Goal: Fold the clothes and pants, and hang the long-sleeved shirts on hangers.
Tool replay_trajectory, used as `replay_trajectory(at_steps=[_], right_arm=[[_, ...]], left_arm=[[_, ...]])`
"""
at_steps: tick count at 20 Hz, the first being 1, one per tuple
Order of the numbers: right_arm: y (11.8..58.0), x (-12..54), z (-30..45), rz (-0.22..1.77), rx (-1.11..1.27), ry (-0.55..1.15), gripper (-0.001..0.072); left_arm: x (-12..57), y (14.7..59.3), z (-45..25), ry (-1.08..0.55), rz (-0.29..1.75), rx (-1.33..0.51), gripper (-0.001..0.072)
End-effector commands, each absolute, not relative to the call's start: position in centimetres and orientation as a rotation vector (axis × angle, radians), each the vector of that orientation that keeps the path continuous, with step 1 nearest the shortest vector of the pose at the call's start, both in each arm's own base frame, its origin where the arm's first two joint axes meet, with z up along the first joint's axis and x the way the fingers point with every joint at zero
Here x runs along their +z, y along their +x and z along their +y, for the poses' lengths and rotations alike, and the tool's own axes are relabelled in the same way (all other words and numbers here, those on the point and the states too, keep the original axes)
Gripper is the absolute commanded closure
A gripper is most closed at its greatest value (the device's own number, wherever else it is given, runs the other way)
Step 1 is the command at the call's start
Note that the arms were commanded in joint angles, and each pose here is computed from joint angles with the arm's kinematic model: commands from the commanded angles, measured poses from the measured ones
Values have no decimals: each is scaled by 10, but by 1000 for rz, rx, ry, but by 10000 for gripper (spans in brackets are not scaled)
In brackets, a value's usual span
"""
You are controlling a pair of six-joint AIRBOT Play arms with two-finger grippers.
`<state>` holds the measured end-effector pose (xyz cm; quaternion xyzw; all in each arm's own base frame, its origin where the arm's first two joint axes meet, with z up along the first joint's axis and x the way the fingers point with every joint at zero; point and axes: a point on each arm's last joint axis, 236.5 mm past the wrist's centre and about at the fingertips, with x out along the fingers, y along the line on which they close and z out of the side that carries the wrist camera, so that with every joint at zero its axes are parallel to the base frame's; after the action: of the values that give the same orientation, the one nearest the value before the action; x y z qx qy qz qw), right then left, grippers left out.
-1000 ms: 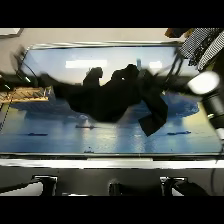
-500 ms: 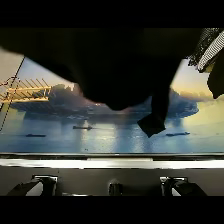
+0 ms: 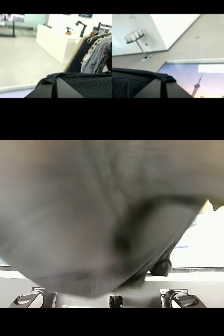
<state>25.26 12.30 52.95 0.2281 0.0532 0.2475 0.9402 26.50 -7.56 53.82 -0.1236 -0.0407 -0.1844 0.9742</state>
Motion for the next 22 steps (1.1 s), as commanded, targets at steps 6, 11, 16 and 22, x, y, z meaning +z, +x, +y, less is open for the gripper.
replay_trajectory(at_steps=[6,11,16,22], right_arm=[[533,328,148,466,319,557,676],[630,161,153,616,214,602,676],[623,45,170,903,187,628,638],[540,71,141,1147,275,380,208]], left_arm=[[288,529,-56,-230,379,-267,688],[122,632,-64,-339,522,-184,688],[-10,596,-91,-494,949,-180,686],[50,559,-74,-576,1016,-213,-9]])
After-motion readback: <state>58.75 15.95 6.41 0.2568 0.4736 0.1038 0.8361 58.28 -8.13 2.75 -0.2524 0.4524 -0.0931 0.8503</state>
